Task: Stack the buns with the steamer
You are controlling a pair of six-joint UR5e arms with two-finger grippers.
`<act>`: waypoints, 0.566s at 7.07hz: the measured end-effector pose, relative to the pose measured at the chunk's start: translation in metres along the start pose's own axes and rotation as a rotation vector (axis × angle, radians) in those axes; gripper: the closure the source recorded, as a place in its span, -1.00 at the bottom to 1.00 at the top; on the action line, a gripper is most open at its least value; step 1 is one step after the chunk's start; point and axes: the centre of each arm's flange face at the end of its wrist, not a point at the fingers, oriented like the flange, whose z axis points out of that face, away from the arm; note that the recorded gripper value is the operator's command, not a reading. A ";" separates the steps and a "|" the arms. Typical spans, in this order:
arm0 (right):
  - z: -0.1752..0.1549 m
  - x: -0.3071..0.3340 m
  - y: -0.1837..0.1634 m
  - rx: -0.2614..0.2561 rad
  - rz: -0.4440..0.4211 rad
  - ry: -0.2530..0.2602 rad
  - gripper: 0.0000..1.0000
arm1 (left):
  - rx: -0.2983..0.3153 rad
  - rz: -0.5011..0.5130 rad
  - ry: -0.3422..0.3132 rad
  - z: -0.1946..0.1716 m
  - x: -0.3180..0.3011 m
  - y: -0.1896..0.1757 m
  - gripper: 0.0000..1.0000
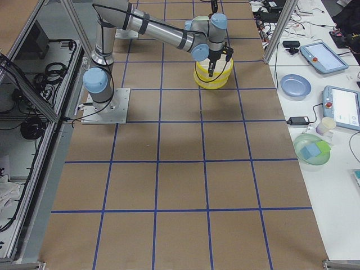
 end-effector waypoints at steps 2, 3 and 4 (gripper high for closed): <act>0.000 0.000 0.000 -0.001 0.001 -0.002 -0.59 | 0.015 -0.180 0.100 -0.016 0.058 0.012 1.00; -0.004 0.001 0.000 0.005 -0.001 -0.002 -0.94 | 0.017 -0.286 0.181 -0.022 0.087 0.016 1.00; -0.016 0.003 0.001 0.025 -0.002 -0.008 -0.99 | 0.014 -0.391 0.269 -0.022 0.116 0.020 1.00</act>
